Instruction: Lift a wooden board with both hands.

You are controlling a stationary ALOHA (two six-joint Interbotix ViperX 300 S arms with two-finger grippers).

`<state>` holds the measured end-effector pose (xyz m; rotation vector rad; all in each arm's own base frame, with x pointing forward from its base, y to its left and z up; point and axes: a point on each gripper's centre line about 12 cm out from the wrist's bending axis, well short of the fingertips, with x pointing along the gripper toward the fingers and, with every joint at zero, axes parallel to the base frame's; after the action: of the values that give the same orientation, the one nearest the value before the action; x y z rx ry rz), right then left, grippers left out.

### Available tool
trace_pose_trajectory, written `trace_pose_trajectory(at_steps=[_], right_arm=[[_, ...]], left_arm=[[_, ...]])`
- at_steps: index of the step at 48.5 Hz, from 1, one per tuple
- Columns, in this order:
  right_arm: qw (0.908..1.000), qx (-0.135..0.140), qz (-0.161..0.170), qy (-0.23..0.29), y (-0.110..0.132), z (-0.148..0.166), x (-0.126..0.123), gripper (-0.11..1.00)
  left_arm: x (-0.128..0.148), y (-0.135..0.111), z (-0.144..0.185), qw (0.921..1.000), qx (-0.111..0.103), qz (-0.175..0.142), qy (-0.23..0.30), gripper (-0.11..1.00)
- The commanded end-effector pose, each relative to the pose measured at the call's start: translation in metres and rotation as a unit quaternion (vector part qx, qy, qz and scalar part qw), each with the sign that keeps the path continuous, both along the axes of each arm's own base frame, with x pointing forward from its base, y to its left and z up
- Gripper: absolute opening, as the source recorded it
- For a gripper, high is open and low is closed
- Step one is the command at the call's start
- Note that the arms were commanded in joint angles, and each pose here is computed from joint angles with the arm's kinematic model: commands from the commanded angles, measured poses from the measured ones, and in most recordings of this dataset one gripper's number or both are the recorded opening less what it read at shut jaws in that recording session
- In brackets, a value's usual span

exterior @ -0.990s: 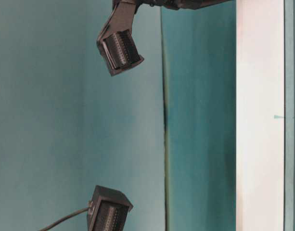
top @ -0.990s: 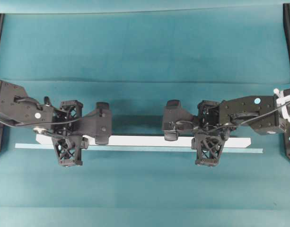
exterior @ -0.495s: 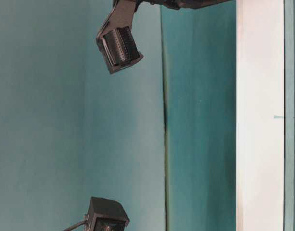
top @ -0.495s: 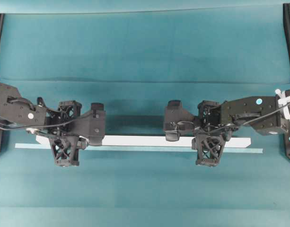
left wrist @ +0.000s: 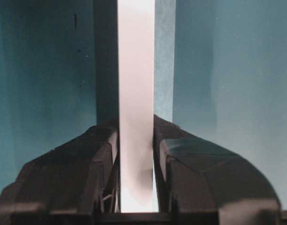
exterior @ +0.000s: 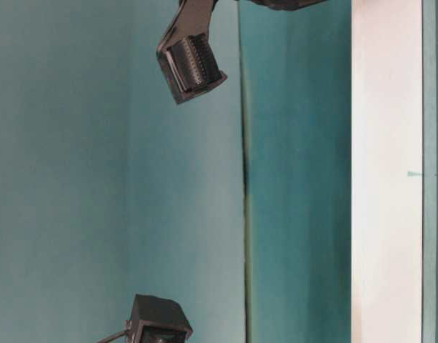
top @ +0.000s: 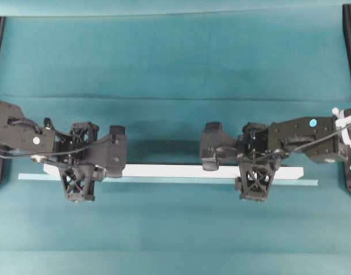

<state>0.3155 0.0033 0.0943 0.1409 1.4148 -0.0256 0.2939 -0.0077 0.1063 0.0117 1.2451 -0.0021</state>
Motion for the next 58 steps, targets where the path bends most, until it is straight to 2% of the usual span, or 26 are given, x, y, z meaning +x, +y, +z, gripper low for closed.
trace_pose_trajectory(at_steps=[1,4,13,18,27,34,49,58], right_arm=[[1.0000,-0.001,-0.002,-0.004,-0.001,0.000,0.002,0.86],[1.0000,-0.001,-0.004,-0.008,-0.001,0.001,0.003,0.86],[0.9998,-0.002,-0.004,-0.018,-0.002,0.002,0.006,0.86],[0.9998,-0.002,-0.003,-0.020,-0.002,0.003,0.006,0.86],[0.9995,-0.003,-0.003,-0.033,-0.002,0.012,0.006,0.87],[0.9978,-0.004,-0.006,-0.066,-0.003,0.034,0.007,0.87],[0.9862,-0.005,-0.013,-0.165,-0.006,0.100,-0.001,0.87],[0.9748,-0.008,-0.020,-0.222,-0.010,0.135,-0.013,0.87]], left_arm=[[-0.003,0.000,0.001,1.0000,-0.001,0.002,0.001,0.18],[-0.005,0.000,0.000,1.0000,-0.001,0.001,0.002,0.28],[-0.007,-0.001,0.004,1.0000,0.000,-0.004,-0.005,0.82],[-0.006,0.000,0.007,0.9999,0.000,-0.004,-0.010,0.99],[-0.002,-0.001,0.020,0.9995,-0.001,-0.004,-0.033,1.00],[0.003,-0.001,0.047,0.9969,-0.001,-0.004,-0.078,1.00],[-0.007,-0.001,0.111,0.9825,-0.005,-0.004,-0.186,1.00],[-0.020,0.000,0.144,0.9698,-0.007,-0.004,-0.244,1.00]])
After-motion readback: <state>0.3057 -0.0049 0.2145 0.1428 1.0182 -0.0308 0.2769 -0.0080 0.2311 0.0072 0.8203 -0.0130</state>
